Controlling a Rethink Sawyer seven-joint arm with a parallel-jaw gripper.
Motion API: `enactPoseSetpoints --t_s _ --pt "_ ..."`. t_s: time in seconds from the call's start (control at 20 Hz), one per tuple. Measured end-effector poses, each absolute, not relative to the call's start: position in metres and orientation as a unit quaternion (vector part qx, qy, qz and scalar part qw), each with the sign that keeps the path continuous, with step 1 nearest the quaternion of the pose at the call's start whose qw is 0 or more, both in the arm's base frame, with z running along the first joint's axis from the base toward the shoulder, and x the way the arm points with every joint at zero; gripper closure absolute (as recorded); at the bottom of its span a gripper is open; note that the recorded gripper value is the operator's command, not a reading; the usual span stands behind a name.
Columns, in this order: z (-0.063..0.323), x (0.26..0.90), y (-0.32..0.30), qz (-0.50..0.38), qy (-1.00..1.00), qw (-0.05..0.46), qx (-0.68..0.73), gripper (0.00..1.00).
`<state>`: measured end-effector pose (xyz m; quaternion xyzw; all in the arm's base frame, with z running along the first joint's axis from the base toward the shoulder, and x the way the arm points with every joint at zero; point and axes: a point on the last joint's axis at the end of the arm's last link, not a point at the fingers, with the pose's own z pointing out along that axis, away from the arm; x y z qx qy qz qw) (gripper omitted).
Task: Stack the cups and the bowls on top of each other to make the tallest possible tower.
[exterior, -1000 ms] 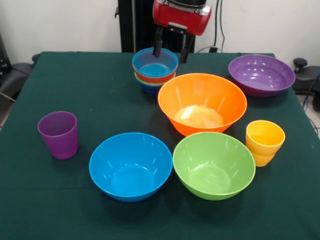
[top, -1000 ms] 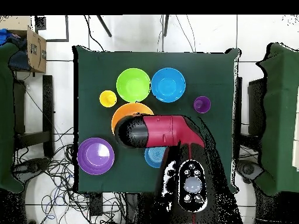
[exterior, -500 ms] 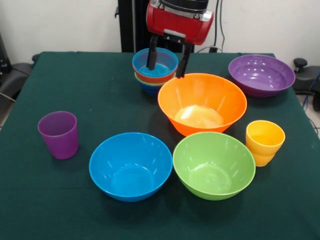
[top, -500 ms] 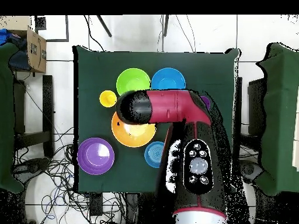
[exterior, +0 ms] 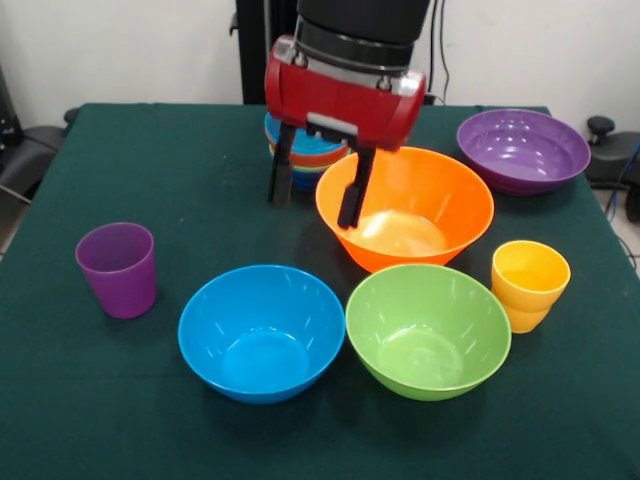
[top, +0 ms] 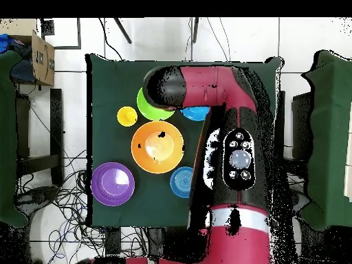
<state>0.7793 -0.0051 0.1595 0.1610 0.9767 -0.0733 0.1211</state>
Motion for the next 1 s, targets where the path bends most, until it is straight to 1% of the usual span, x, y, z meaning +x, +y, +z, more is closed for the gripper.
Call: enactPoseSetpoints --t_s 0.15,0.3,0.65,1.0 --pt "0.155 0.804 -0.004 -0.065 0.975 0.131 0.165 0.0" --pt "0.147 0.808 0.002 -0.06 0.976 0.132 0.166 0.0" --pt "0.131 0.798 0.022 -0.056 0.977 0.143 0.15 0.0" --pt "0.101 0.771 0.047 -0.05 0.979 0.151 0.129 0.0"
